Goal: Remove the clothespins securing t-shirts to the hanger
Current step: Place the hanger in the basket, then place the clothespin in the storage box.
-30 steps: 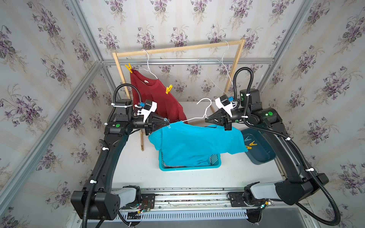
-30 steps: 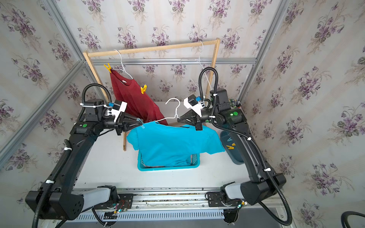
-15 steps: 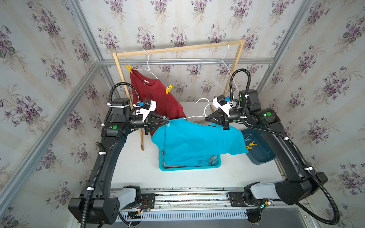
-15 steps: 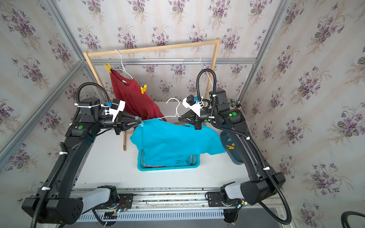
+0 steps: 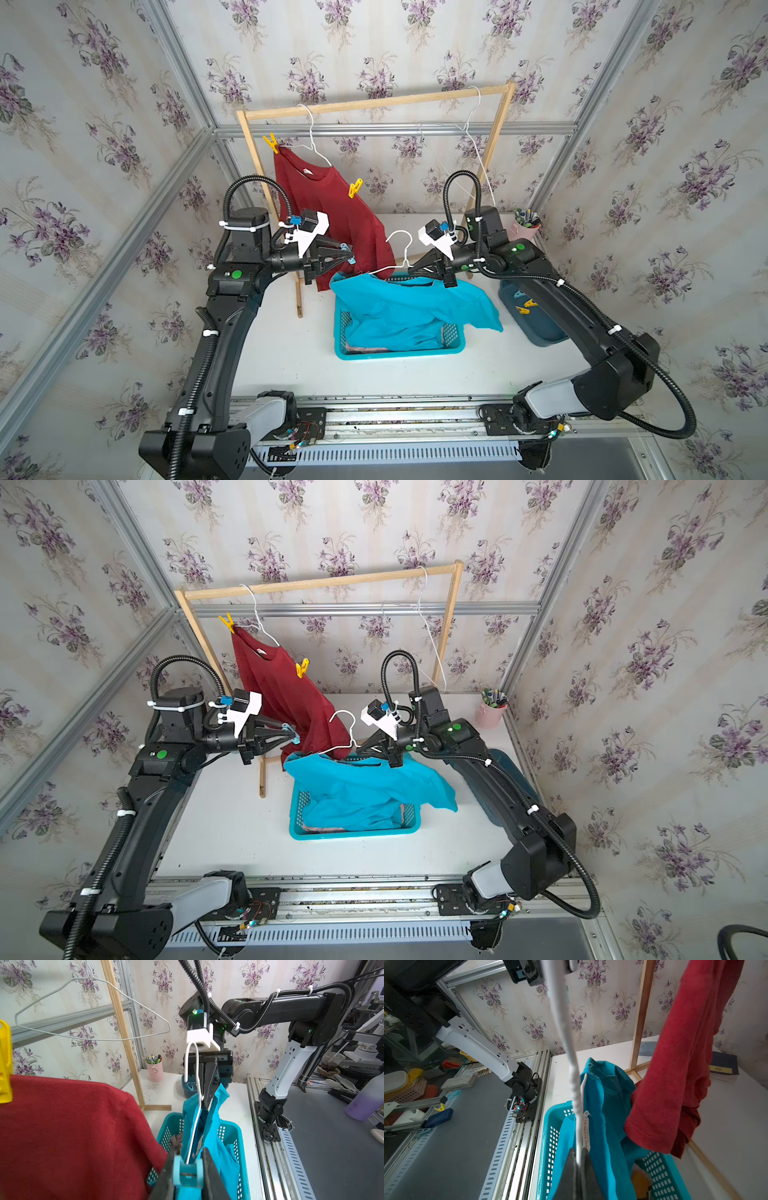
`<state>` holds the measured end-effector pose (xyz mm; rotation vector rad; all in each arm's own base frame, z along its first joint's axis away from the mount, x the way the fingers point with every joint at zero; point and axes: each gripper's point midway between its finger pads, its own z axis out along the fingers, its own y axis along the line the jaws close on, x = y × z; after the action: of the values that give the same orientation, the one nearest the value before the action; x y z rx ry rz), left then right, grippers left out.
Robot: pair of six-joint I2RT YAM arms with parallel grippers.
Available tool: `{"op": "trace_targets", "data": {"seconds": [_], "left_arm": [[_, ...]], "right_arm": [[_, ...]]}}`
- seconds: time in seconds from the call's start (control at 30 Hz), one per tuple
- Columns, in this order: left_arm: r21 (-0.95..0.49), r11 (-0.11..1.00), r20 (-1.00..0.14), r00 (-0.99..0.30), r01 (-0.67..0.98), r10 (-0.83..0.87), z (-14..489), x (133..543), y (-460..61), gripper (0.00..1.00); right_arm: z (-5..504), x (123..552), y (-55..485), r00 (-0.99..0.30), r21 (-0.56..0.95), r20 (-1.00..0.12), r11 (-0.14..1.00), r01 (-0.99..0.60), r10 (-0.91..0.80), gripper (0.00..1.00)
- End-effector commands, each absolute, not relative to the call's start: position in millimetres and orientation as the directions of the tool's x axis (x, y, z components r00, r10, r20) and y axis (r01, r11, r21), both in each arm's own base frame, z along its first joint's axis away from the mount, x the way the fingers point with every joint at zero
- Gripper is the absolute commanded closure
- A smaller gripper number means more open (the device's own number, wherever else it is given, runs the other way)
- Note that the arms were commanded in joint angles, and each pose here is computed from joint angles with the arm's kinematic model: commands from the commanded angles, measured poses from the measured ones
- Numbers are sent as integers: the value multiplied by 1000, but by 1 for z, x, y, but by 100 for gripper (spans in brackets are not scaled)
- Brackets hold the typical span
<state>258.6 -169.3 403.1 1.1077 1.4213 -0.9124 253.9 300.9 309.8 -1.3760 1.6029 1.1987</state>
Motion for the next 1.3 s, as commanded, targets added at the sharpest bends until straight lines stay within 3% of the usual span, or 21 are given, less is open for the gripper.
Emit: {"op": "trace_targets", "data": {"seconds": [0.0, 0.13, 0.23, 0.33, 0.6, 0.77, 0.93, 1.13, 1.2, 1.27], "left_arm": [[48, 277, -989, 8, 960, 146, 404, 257, -169, 99], [38, 276, -990, -1, 960, 143, 404, 256, -170, 98], [16, 276, -990, -23, 961, 138, 403, 256, -171, 98], [19, 280, -989, -23, 960, 148, 399, 256, -173, 97], [10, 252, -985, -35, 968, 172, 389, 253, -189, 96], [1, 226, -984, -40, 974, 175, 390, 252, -199, 96], [-24, 190, -984, -57, 981, 167, 393, 249, -209, 93], [-48, 147, -987, -69, 988, 143, 400, 241, -211, 92], [-58, 139, -987, -78, 989, 139, 401, 240, -212, 92], [-62, 133, -987, -80, 989, 136, 402, 239, -212, 91]], "right_arm": [[302, 266, 311, -181, 187, -936, 10, -982, -303, 100], [243, 282, 318, -283, 249, -860, 134, -959, -424, 87], [224, 294, 314, -371, 293, -799, 234, -927, -473, 62], [229, 305, 308, -402, 273, -788, 320, -907, -466, 41], [268, 302, 293, -308, 145, -854, 376, -915, -419, 9], [319, 282, 297, -220, 132, -937, 306, -943, -273, 7], [379, 225, 330, -78, 72, -994, 82, -994, -82, 8], [388, 202, 354, -17, 21, -997, -38, -999, -81, 7], [388, 198, 360, -15, 21, -996, -73, -997, -86, 9], [391, 196, 366, -18, 26, -996, -100, -995, -82, 18]]}}
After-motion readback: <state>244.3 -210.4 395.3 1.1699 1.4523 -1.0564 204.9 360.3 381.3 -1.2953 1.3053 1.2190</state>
